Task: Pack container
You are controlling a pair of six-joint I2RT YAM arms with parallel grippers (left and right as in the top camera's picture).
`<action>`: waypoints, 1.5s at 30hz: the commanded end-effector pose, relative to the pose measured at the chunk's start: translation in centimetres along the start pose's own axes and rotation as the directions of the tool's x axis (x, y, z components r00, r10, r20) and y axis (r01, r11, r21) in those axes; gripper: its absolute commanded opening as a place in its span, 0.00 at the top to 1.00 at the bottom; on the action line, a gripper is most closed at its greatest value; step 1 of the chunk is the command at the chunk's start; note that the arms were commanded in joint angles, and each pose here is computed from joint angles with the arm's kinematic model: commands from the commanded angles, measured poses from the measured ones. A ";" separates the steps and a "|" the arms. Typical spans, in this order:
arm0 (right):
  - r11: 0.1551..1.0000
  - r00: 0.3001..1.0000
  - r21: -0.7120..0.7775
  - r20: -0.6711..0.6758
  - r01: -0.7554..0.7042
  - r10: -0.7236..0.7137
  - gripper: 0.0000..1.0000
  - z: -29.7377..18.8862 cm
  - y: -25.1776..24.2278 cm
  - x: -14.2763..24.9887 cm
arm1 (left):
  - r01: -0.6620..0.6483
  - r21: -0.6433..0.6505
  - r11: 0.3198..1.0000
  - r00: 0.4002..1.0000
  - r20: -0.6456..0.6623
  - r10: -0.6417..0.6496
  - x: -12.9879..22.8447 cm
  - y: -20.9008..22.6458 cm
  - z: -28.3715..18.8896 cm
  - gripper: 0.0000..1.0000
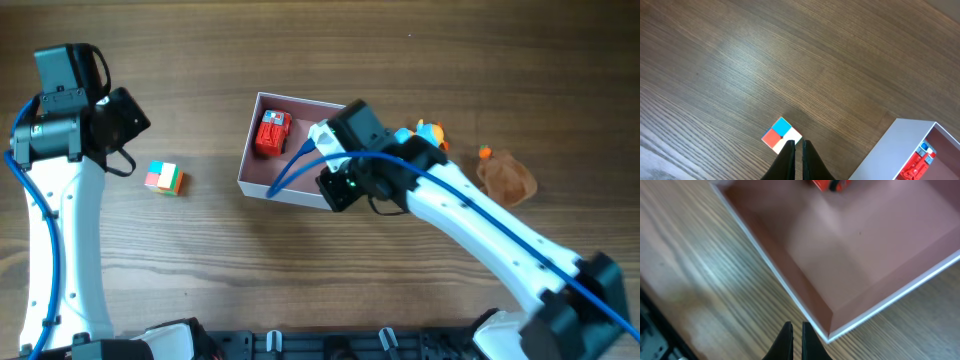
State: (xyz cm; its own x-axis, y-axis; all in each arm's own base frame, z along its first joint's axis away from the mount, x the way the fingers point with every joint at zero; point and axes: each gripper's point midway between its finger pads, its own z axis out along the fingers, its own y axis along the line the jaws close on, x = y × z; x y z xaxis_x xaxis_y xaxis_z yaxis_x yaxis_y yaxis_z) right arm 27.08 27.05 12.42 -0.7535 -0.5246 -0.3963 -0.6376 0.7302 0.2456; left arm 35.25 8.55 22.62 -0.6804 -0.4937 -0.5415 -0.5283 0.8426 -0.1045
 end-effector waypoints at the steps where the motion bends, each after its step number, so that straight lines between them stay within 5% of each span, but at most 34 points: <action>1: 0.998 0.997 0.011 -0.040 -0.058 0.059 0.96 1.9 -0.5 0.1 | 0.026 0.021 0.999 1.000 0.007 -0.026 -0.1 -0.1 -0.5 0.92; 16: 0.930 0.975 0.327 -0.084 -0.166 0.204 0.96 2.2 -6.0 2.5 | 0.025 0.021 0.999 1.000 0.007 -0.026 -0.1 -0.1 -0.5 0.90; 24: 0.979 0.998 0.195 0.018 -0.059 0.057 0.92 0.3 -3.3 -2.4 | 0.022 0.021 1.000 1.000 0.007 -0.022 -0.1 -0.1 -0.5 0.87; 25: 0.984 0.998 0.175 0.056 -0.030 0.021 0.89 -1.3 -2.5 -4.0 | 0.022 0.021 1.000 1.000 0.006 -0.022 -0.1 -0.1 -0.5 0.77; 27: 0.984 0.990 0.179 0.138 0.009 -0.034 0.64 -5.4 -1.6 -6.8 | 0.021 0.018 1.000 1.000 0.000 -0.021 0.1 -0.1 -0.5 0.71; 28: 0.981 0.980 0.194 0.195 0.001 -0.039 0.22 -8.3 -1.8 -8.2 | 0.019 0.014 1.000 1.000 -0.009 -0.019 0.3 0.0 -0.5 0.56; 29: 0.978 0.970 0.209 0.240 -0.022 -0.030 0.04 -10.6 -2.3 -8.9 | 0.019 0.011 1.000 1.000 -0.017 -0.018 0.5 0.1 -0.5 0.46; 31: 0.967 0.944 0.226 0.327 -0.121 0.042 0.00 -15.0 -4.4 -9.1 | 0.014 -0.005 1.000 0.998 -0.056 -0.014 1.4 0.5 -0.6 0.30; 38: 0.847 0.886 0.312 0.322 -0.431 0.333 0.00 -19.7 -13.9 -3.0 | -0.084 -0.081 0.993 0.948 -0.312 0.055 8.4 3.0 0.5 0.02; 45: 0.837 0.884 0.320 0.310 -0.444 0.350 0.00 -19.5 -14.6 -2.6 | -0.488 0.153 0.859 0.756 -0.419 0.503 14.1 2.9 8.9 0.00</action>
State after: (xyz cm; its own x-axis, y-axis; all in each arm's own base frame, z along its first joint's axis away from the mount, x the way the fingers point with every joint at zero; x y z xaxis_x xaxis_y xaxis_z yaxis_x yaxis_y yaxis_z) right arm 35.06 9.25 27.56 -0.8293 -0.0853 -0.5522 -0.1639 0.9819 0.0945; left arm 28.77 6.29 10.08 -0.9474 -0.2603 -0.1861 -0.2719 0.9615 0.0394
